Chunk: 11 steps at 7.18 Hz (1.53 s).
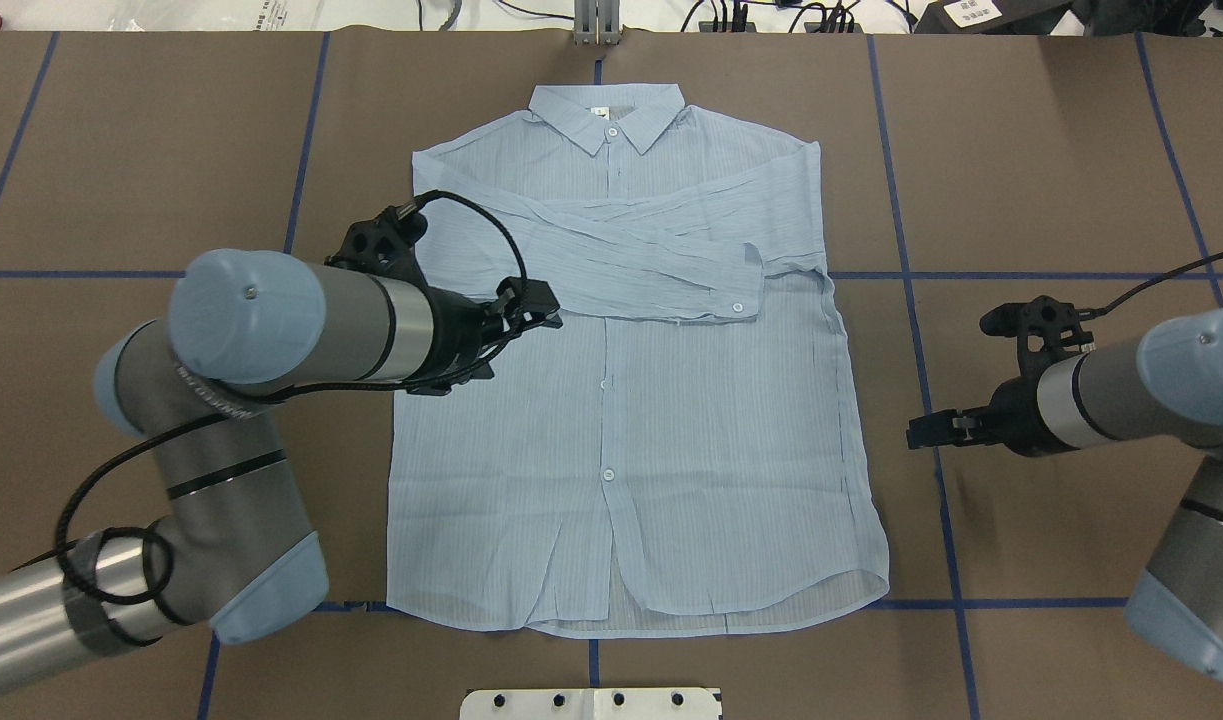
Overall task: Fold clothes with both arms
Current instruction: 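Move both grippers down to the shirt hem corners nearest the robot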
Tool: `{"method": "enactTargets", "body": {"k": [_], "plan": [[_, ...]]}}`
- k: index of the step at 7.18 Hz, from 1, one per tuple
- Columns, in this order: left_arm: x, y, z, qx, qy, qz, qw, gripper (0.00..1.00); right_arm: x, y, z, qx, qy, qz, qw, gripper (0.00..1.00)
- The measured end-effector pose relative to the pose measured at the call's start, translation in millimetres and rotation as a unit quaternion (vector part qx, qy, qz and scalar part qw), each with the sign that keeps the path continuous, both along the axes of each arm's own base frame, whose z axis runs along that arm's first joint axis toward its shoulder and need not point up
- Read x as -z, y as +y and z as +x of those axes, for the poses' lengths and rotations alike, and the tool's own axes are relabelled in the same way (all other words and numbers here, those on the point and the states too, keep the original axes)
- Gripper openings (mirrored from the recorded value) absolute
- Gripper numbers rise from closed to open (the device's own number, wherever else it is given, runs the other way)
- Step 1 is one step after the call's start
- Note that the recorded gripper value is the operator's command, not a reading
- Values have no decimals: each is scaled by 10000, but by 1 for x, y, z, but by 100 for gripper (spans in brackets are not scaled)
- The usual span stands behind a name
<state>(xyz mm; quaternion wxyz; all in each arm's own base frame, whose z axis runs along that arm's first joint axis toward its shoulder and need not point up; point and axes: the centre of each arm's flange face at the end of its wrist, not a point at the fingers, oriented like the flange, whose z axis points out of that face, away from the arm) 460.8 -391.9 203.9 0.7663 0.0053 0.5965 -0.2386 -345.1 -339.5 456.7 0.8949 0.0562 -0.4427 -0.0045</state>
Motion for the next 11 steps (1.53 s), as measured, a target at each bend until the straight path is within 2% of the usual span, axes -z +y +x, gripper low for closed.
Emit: {"method": "enactTargets", "body": {"k": [2,6,7,8,10,11], "plan": [[-8,18,-18,-67,-98,32,9999,94,12,55,-44,-42,67,-7,10000,98],[-8,21,-22,-76,-101,42,9999,94,24,91,-77,99,380,68,9992,85],[-8,21,-22,-76,-95,46,9999,94,28,95,-80,122,437,83,9989,76],[-8,21,-22,-76,-94,46,9999,94,29,98,-82,150,481,80,9987,63],[-8,21,-22,-77,-100,43,9999,91,28,102,-84,205,533,67,9983,50],[-8,21,-22,-76,-101,42,9999,90,27,104,-85,231,550,60,9982,27]]}}
